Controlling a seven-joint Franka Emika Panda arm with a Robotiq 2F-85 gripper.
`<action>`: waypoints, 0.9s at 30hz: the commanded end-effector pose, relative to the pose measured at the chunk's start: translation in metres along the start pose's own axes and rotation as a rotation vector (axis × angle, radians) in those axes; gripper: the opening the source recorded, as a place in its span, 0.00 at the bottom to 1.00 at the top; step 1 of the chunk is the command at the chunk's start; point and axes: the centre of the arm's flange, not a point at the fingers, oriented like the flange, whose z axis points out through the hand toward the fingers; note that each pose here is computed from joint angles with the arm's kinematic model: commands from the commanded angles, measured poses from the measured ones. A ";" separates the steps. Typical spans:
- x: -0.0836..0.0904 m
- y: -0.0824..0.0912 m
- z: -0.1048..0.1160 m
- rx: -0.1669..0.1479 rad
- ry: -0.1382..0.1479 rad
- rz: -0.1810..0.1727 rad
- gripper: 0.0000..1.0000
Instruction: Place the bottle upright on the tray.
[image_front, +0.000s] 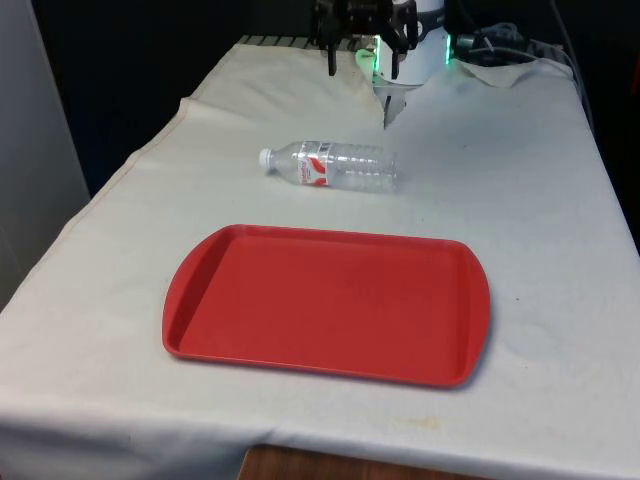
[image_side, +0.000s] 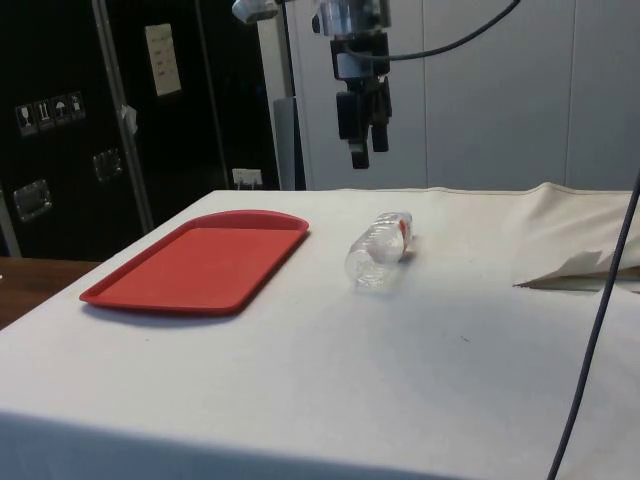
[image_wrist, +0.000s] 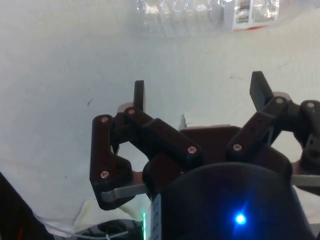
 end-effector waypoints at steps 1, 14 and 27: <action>0.000 0.002 0.003 0.002 0.006 0.011 1.00; -0.001 0.015 0.023 0.003 -0.013 0.068 1.00; 0.000 0.027 0.029 -0.004 -0.022 0.139 1.00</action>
